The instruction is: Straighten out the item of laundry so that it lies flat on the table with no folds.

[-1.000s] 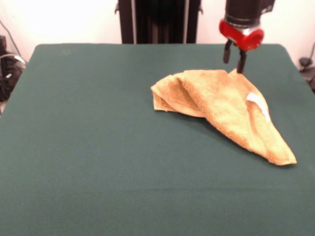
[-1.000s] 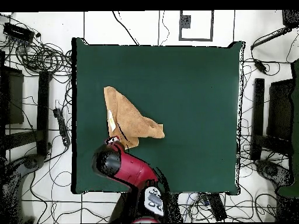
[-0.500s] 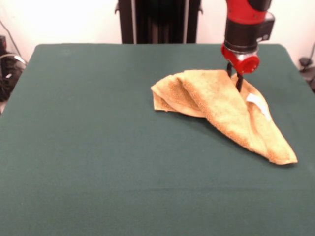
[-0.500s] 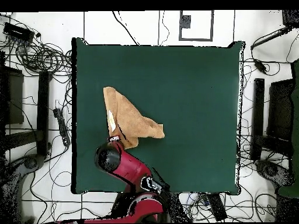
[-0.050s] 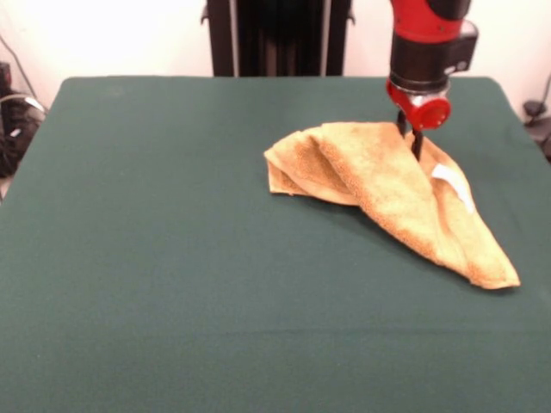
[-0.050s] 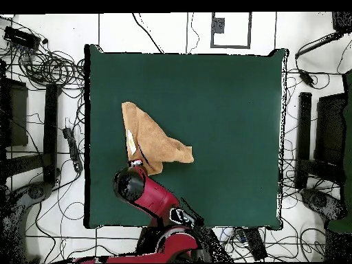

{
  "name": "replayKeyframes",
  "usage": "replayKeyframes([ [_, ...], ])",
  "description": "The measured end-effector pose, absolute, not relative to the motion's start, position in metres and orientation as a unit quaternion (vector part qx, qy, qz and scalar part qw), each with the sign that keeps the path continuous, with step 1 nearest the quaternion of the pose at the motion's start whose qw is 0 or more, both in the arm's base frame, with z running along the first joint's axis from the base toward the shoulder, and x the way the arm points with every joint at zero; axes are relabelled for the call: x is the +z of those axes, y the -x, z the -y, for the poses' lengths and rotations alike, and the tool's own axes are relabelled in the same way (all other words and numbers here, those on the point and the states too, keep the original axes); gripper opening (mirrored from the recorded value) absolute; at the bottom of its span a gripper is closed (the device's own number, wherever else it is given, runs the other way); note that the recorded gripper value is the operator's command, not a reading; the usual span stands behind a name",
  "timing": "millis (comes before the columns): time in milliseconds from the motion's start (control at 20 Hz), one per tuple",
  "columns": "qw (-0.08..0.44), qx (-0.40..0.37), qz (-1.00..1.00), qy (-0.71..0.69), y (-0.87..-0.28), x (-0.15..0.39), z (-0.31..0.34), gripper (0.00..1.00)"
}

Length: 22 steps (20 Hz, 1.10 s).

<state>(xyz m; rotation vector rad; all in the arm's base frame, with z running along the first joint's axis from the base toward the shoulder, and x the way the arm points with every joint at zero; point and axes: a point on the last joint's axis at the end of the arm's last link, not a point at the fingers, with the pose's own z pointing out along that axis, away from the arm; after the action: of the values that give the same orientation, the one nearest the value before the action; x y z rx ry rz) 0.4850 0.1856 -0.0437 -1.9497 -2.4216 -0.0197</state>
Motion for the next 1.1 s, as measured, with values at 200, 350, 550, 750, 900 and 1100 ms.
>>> replayKeyframes([
  [200,0.007,-0.001,0.785,0.620,-0.484,-0.043,-0.189,0.00],
  [350,-0.009,0.009,0.793,0.610,-0.481,-0.043,-0.194,0.00],
  [550,-0.020,0.016,0.798,0.602,-0.480,-0.043,-0.198,0.00],
  [750,-0.026,0.021,0.799,0.601,-0.478,-0.043,-0.200,0.00],
  [900,-0.028,0.022,0.797,0.603,-0.478,-0.042,-0.201,0.00],
  [1100,-0.031,0.023,0.794,0.607,-0.479,-0.042,-0.202,0.00],
])
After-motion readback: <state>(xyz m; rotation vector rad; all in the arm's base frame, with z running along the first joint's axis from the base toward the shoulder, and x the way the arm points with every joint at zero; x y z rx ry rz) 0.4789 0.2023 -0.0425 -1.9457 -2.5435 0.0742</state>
